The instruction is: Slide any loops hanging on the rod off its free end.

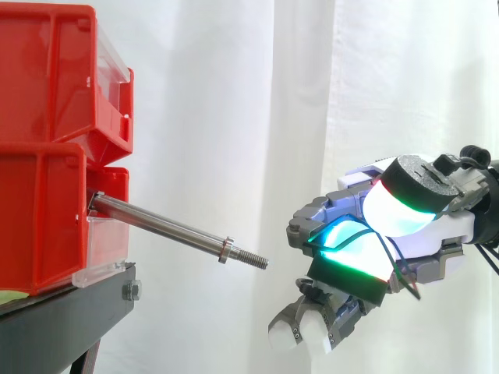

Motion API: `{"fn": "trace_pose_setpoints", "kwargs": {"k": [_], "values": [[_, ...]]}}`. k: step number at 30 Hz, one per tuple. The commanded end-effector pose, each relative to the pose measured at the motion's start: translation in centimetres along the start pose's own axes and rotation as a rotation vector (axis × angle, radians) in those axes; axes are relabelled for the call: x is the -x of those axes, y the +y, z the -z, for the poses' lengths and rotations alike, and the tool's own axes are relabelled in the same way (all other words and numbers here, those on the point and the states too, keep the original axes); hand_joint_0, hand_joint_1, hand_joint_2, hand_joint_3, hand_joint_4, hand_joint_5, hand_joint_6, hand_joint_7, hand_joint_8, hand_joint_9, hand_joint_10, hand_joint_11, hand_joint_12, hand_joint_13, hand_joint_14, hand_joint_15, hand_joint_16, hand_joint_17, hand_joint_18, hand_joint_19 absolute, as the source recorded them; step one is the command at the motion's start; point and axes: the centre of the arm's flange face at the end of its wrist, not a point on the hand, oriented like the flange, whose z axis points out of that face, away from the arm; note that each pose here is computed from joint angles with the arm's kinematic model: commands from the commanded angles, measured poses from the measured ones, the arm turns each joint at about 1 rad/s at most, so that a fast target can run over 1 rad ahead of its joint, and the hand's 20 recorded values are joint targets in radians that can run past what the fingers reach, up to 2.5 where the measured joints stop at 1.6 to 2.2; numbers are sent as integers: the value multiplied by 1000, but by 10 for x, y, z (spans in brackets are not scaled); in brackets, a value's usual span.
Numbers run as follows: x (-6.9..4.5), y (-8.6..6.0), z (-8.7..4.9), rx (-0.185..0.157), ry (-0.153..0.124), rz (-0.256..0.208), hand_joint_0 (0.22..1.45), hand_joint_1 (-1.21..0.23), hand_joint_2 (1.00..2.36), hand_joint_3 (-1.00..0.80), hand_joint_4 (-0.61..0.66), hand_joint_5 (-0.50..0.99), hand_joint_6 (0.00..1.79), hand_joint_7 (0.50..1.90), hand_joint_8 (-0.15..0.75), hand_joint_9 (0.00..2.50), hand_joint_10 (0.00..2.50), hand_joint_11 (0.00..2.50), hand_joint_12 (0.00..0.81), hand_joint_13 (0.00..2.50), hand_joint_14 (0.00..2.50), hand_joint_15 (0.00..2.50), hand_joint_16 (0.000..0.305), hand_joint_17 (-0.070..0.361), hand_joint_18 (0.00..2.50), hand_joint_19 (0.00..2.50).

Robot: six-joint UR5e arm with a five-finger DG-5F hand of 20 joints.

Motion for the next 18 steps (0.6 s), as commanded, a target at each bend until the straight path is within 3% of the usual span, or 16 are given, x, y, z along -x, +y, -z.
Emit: {"fn": "trace_pose_setpoints", "kwargs": {"k": [1, 12, 18], "values": [[1, 0, 1, 0, -1, 0, 568, -733, 1021, -216, 22, -185, 829, 1340, 266, 671, 4, 137, 273, 520, 0, 0, 44, 99, 471, 37], [0, 1, 0, 2, 0, 1, 582, -760, 1029, -73, -132, -189, 863, 1457, 260, 692, 5, 144, 268, 526, 0, 0, 44, 98, 474, 41], [1, -1, 0, 2, 0, 0, 604, -797, 1022, -195, -88, -208, 869, 1391, 253, 690, 5, 133, 268, 529, 0, 0, 43, 98, 481, 28]]}}
